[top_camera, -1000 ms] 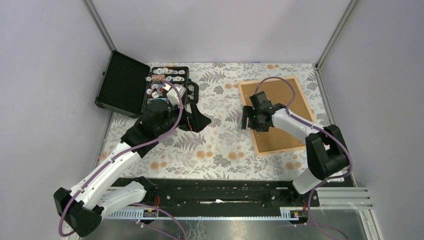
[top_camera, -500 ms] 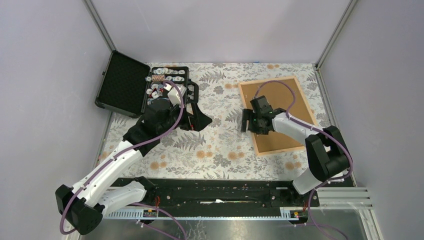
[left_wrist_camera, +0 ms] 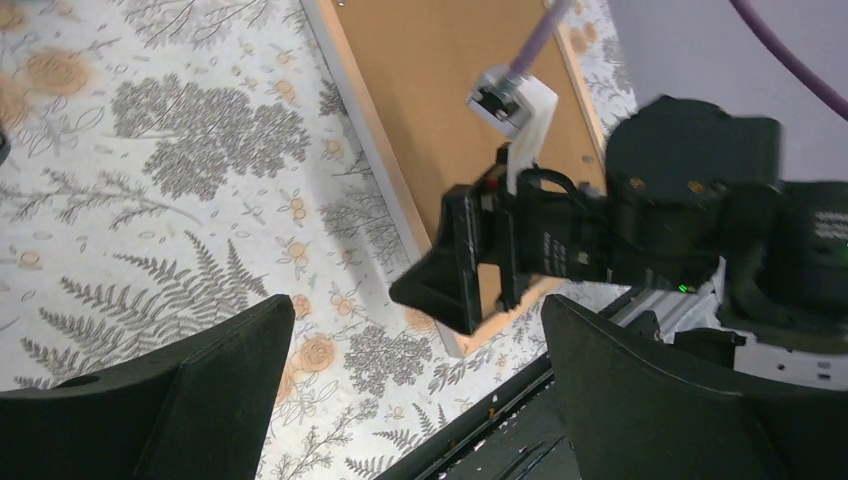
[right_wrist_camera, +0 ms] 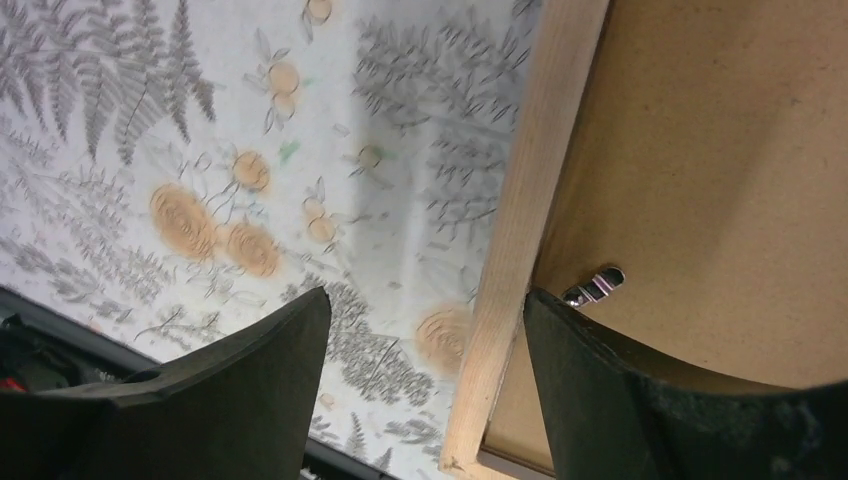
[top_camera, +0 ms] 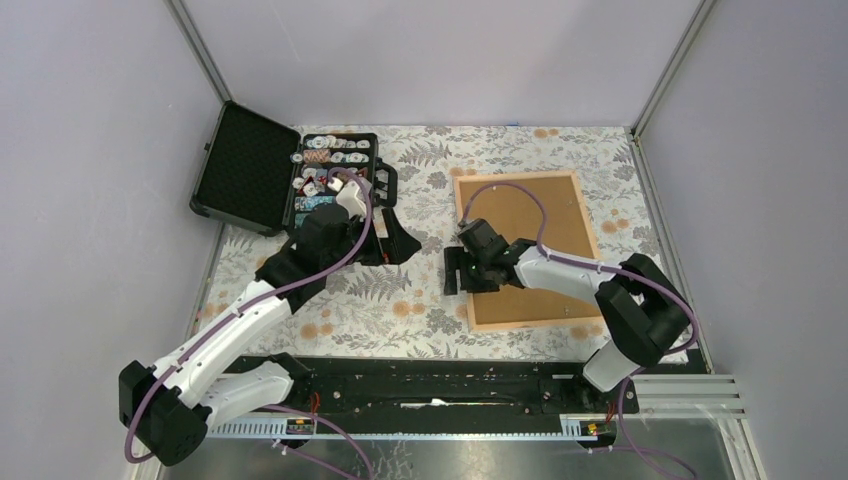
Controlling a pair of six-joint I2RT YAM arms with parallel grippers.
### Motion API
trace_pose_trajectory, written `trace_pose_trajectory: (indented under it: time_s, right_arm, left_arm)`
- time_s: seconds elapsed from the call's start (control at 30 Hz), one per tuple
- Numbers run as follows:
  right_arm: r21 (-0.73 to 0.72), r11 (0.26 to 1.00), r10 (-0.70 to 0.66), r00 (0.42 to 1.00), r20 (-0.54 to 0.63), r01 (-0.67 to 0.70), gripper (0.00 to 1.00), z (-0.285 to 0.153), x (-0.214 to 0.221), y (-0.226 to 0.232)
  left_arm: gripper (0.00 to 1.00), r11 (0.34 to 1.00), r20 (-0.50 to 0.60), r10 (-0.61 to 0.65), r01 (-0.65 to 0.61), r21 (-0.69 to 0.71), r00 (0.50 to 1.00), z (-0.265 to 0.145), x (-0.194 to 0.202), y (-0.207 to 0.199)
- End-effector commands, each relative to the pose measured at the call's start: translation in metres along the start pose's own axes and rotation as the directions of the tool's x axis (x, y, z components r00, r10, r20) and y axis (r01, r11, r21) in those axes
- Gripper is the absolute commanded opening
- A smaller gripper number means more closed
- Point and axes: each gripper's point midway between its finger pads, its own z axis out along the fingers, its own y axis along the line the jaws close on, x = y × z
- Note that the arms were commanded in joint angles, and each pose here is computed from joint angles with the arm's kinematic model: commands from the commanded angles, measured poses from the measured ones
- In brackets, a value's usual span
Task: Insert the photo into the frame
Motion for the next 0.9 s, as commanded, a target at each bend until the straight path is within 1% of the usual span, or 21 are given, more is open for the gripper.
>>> trace_pose_trajectory:
  time_s: [0.0, 0.1, 0.17, 0.23, 0.33, 0.5, 0.63, 0.87]
  right_arm:
    - [-0.027, 0.997, 0.076, 0.997, 0.022, -0.075, 0.81, -0.021, 0.005, 0.015]
    - [0.089, 0.977, 0.181, 0.972, 0.152, -0.195, 0.92, -0.041, -0.012, -0.007]
    - [0.105, 0.963, 0.225, 0.953, 0.203, -0.25, 0.92, -0.046, -0.016, -0.014]
    - [0.11, 0.955, 0.252, 0.947, 0.201, -0.277, 0.9, -0.041, -0.013, -0.016]
    - [0.144, 0.95, 0.253, 0.953, 0.166, -0.277, 0.87, -0.027, -0.006, -0.017]
    - [0.213, 0.941, 0.224, 0.957, 0.187, -0.262, 0.85, -0.013, -0.005, -0.023]
    - [0.262, 0.942, 0.165, 0.968, 0.187, -0.211, 0.83, 0.0, -0.005, -0.023]
    - [0.338, 0.933, 0.081, 0.986, 0.146, -0.127, 0.75, 0.02, 0.004, -0.024]
  left_arm:
    - [0.99, 0.997, 0.071, -0.062, 0.065, -0.037, 0.996, -0.002, -0.006, 0.012]
    - [0.99, 0.994, 0.062, -0.103, 0.105, -0.029, 0.993, 0.002, 0.001, 0.015]
    - [0.99, 0.992, 0.054, -0.126, 0.128, -0.02, 0.99, 0.004, 0.004, 0.015]
    - [0.99, 0.989, 0.058, -0.145, 0.146, -0.016, 0.988, 0.006, 0.005, 0.016]
    - [0.99, 0.987, 0.082, -0.157, 0.159, -0.014, 0.984, 0.003, 0.0, 0.015]
    - [0.99, 0.989, 0.135, -0.139, 0.143, -0.023, 0.981, -0.01, -0.011, 0.014]
    - [0.99, 0.991, 0.158, -0.118, 0.127, -0.044, 0.98, -0.017, -0.016, 0.016]
    - [0.99, 0.992, 0.17, -0.113, 0.122, -0.041, 0.979, -0.022, -0.019, 0.015]
